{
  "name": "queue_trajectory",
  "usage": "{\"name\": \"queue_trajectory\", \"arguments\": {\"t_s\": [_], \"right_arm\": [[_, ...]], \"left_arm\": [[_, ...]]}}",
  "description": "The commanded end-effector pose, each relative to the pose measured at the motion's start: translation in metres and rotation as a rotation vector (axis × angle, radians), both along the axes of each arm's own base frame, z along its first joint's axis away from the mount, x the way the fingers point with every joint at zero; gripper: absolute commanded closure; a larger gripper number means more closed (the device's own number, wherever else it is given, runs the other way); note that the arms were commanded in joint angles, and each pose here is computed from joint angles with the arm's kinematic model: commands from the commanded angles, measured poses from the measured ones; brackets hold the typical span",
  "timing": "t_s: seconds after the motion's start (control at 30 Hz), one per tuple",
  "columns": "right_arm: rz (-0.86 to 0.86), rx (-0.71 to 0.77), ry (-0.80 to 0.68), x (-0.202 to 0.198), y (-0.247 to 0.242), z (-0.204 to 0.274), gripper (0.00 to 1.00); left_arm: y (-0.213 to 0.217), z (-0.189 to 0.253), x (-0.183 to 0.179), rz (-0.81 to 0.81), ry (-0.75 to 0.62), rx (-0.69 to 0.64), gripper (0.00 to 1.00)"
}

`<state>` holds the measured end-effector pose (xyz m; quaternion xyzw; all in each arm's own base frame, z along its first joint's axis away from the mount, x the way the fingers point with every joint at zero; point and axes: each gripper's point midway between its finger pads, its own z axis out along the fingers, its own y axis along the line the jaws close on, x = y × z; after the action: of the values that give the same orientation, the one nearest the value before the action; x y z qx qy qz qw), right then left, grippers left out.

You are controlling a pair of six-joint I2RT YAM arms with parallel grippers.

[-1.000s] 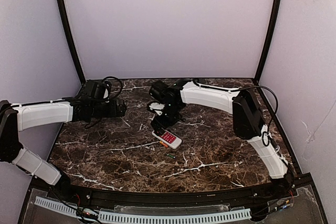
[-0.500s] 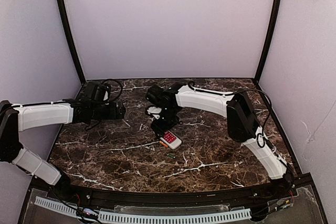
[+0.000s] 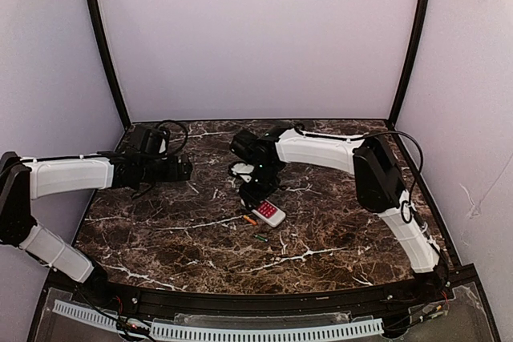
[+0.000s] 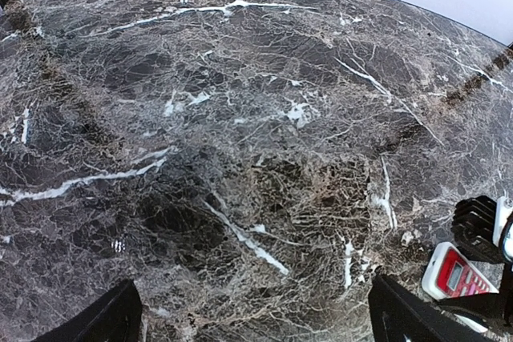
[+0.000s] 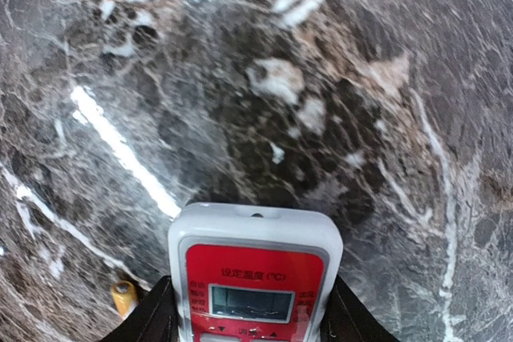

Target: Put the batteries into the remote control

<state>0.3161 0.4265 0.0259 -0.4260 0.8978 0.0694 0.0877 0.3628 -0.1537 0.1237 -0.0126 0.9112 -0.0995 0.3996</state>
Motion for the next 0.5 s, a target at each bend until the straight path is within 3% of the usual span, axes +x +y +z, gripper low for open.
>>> {"name": "queue_trajectory", "arguments": {"t_s": [0.0, 0.2, 0.47], "right_arm": [[-0.044, -0.008, -0.037, 0.023, -0.034, 0.012, 0.80], [-0.092, 0.189, -0.152, 0.061, -0.033, 0.077, 0.84], [-0.219, 0.562, -0.359, 0.107, -0.028, 0.199, 0.89]], "left_arm": [[-0.001, -0.005, 0.000, -0.001, -0.007, 0.010, 0.00], [-0.014, 0.022, 0.010, -0.038, -0.100, -0.063, 0.00], [-0.069, 0.087, 0.003, -0.287, -0.363, -0.332, 0.00]]}}
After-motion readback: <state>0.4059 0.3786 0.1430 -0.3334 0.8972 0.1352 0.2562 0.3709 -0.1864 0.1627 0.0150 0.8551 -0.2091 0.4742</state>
